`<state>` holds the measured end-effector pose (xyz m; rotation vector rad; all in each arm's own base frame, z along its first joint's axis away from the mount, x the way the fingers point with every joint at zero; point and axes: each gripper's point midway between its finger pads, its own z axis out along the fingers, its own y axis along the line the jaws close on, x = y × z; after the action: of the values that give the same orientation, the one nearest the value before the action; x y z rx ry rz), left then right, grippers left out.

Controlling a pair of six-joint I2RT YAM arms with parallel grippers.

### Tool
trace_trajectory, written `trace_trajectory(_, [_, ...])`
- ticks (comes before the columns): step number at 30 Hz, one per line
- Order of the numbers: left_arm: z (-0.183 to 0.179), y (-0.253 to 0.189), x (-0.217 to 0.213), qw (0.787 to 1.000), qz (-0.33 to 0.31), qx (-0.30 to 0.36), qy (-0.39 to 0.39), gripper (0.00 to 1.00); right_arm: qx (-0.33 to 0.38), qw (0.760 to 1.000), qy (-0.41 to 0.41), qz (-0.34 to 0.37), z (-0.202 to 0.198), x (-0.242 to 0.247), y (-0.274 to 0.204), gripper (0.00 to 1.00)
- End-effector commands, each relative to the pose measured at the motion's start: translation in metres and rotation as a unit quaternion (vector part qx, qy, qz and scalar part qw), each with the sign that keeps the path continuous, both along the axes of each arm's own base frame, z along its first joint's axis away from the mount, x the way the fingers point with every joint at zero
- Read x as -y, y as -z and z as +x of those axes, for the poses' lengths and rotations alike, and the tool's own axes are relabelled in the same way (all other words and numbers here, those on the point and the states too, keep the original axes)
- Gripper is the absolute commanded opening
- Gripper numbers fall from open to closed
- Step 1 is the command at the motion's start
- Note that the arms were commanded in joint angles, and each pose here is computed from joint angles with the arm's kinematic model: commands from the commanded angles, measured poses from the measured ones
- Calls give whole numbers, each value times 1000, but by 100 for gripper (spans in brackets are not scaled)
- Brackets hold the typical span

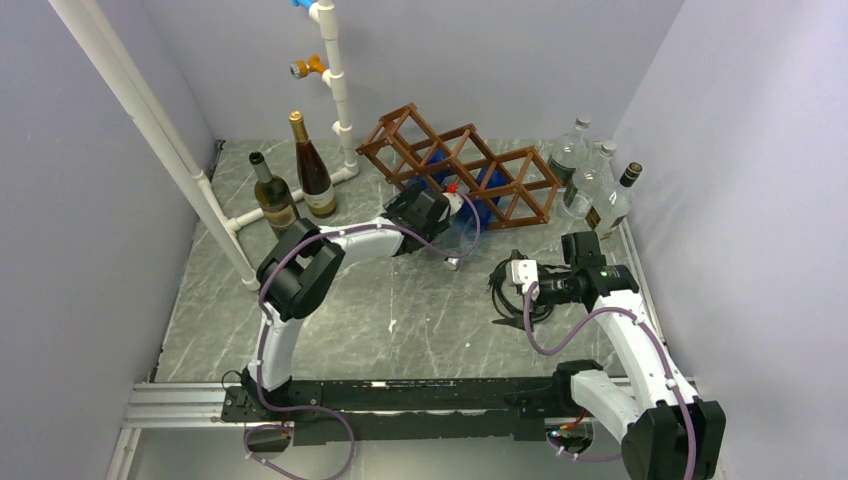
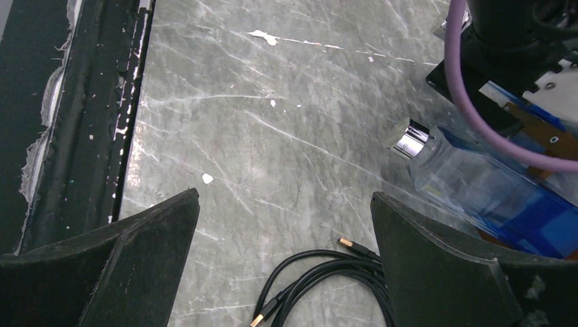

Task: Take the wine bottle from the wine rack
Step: Pick up the wine bottle from the wine rack.

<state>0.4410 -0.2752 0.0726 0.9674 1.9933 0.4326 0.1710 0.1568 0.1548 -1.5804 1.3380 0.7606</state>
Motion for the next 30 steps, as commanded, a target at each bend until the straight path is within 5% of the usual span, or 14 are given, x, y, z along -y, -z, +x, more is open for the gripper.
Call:
trace_trajectory(1, [14, -17, 6, 999, 14, 40, -8, 92, 25, 999, -15, 26, 2, -6, -17, 100])
trace_trajectory(19, [16, -17, 6, 997, 39, 59, -18, 76, 27, 999, -15, 26, 2, -6, -18, 100])
trace_trajectory(22, [15, -17, 5, 997, 42, 60, -19, 61, 27, 999, -15, 26, 2, -6, -18, 100])
trace_trajectory(26, [13, -22, 2, 996, 42, 73, -25, 23, 26, 999, -16, 26, 2, -6, -17, 100])
trace_trajectory(30, [8, -26, -2, 995, 38, 83, -27, 3, 27, 999, -15, 25, 2, -5, -18, 100])
